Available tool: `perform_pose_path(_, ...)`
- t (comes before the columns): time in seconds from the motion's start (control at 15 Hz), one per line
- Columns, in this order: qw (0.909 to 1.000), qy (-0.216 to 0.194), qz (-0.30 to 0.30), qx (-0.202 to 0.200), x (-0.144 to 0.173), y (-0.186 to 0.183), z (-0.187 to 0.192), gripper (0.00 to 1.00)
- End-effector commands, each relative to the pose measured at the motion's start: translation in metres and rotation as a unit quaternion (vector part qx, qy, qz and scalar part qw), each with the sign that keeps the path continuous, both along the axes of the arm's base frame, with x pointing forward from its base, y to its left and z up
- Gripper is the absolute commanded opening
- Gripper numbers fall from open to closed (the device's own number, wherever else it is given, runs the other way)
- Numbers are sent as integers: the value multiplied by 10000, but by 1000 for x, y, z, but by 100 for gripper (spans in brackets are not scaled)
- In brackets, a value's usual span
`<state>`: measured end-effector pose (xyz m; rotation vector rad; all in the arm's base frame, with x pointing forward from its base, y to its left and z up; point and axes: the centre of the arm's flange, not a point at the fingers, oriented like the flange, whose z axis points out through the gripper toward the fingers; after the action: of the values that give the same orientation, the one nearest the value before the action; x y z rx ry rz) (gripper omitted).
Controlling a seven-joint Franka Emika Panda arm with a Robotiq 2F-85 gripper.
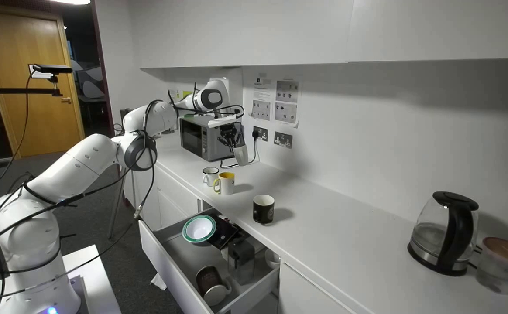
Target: Move the third mug from the left, closer to the microwave
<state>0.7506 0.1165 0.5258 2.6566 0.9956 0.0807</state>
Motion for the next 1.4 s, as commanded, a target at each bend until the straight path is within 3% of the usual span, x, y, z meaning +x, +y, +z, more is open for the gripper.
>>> perform_pose_path(0.0, 9997, -22, 65, -242, 56, 16, 48, 2)
perform_pose_path(0.4, 9997, 115, -38, -226, 37, 34, 61, 2)
perform_pose_path(1.0, 9942, 944, -54, -519, -29, 89, 76, 2)
perform_pose_path(1.33, 9911, 1185, 55, -612, -58, 106, 84, 2)
